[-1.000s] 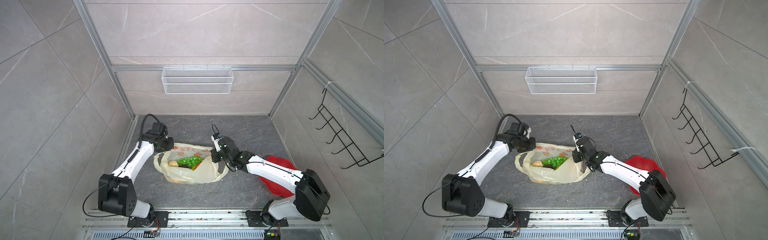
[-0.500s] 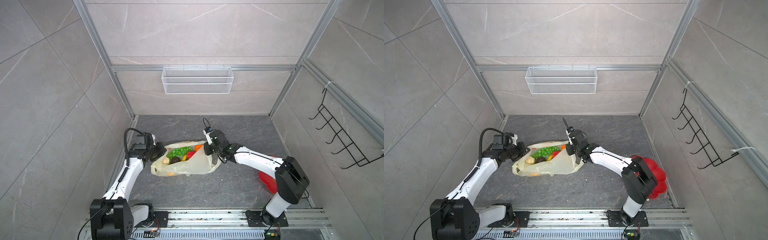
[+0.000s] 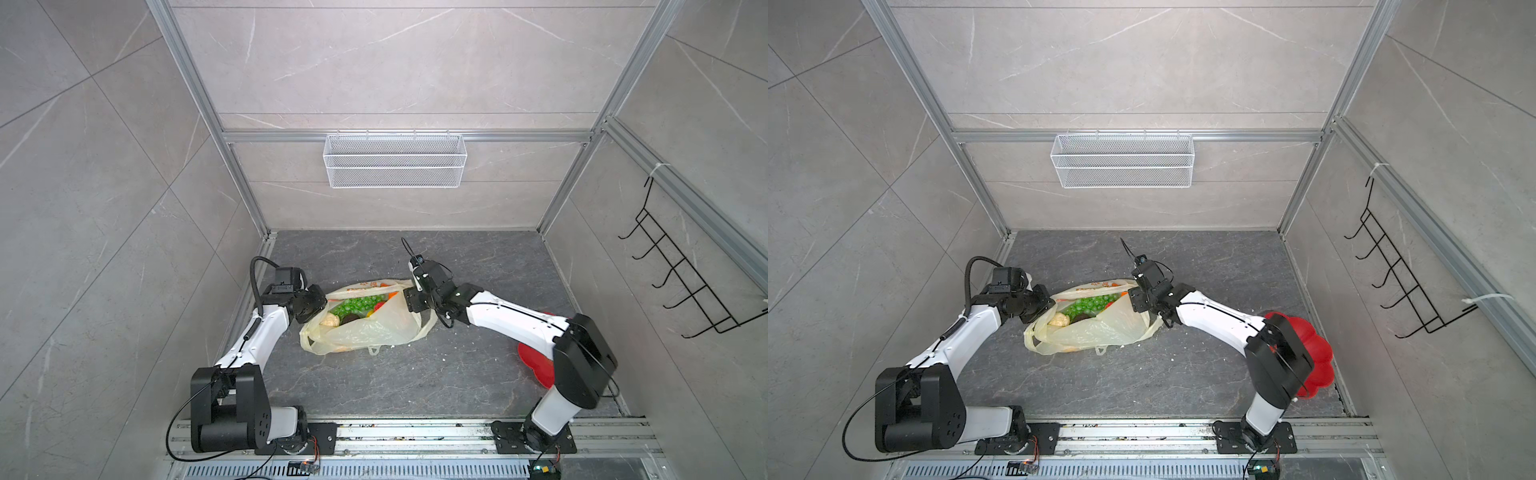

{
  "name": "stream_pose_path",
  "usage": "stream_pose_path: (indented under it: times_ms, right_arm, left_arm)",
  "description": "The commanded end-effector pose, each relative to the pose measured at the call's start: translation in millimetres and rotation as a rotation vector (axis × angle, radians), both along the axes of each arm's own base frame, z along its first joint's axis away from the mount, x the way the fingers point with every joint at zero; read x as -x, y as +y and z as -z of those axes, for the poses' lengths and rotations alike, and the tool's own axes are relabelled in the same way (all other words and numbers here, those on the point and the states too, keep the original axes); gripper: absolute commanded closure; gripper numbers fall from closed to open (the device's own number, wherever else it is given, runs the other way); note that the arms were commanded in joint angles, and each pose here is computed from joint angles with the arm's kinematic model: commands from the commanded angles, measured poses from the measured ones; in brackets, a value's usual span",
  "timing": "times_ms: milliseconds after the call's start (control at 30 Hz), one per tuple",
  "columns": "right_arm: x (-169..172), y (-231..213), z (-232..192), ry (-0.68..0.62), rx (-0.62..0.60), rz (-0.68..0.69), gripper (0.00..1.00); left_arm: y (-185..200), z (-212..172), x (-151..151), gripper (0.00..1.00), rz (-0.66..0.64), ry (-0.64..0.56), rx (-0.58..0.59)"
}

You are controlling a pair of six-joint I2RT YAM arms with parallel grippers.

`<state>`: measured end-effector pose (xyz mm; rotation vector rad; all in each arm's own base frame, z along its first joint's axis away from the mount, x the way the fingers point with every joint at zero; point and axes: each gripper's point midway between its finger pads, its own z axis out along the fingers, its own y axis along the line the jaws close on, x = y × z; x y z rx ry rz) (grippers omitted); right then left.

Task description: Take the fake fruits out of the plastic bag

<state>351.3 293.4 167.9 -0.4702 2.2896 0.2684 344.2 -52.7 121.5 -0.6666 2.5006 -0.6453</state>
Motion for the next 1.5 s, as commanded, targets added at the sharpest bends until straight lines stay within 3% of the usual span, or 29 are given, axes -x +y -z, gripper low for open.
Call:
stream_pose_path:
  times_ms: [0,133,233,400,567,633,733,900,1000,1033,1333,1433,1467]
  right_arm:
    - [34.8,-0.6,-27.8,0.009,-0.093,0.061,0.23]
    - [60.5,23.8,-34.4,0.058,-0.193,0.121,0.22]
    - [71.7,51.8,-22.4,0.118,-0.194,0.158,0.19]
    - [67.7,79.6,8.9,0.176,-0.169,0.239,0.07]
    - [61.8,87.7,32.0,0.200,-0.124,0.267,0.08]
    - [61.8,82.4,40.5,0.200,-0.095,0.279,0.11]
    - [67.3,75.0,51.6,0.202,-0.101,0.270,0.30]
    - [84.3,48.3,68.6,0.199,-0.125,0.257,0.78]
    - [95.6,33.1,81.4,0.204,-0.142,0.248,0.97]
    - [98.7,28.8,86.2,0.211,-0.143,0.249,1.00]
    - [114.9,10.7,124.0,0.249,-0.118,0.238,1.00]
    - [115.9,16.4,128.8,0.258,-0.117,0.214,1.00]
    - [116.0,20.0,127.3,0.256,-0.124,0.199,1.00]
  left_arm:
    - [-1.2,-19.5,-18.3,1.00,-0.012,-0.068,0.021]
    - [-3.6,-21.3,-18.2,1.00,-0.008,-0.076,0.031]
    - [-6.3,-21.9,-17.2,1.00,0.001,-0.078,0.038]
    - [-9.4,-23.6,-16.9,1.00,0.006,-0.083,0.042]
    - [-13.3,-23.8,-17.7,1.00,0.010,-0.086,0.045]
    - [-13.0,-23.4,-19.6,1.00,0.005,-0.088,0.045]
    - [-11.9,-22.2,-21.8,1.00,0.000,-0.086,0.039]
    - [-5.3,-21.3,-27.2,1.00,-0.032,-0.088,0.013]
    - [0.2,-18.4,-33.8,1.00,-0.046,-0.075,-0.013]
    - [2.0,-16.7,-35.5,1.00,-0.051,-0.071,-0.020]
    - [34.9,10.2,-35.6,1.00,-0.151,0.001,-0.040]
    - [27.0,5.0,-24.9,0.82,-0.108,0.019,-0.061]
    - [23.7,-1.0,-18.0,0.68,-0.093,0.017,-0.086]
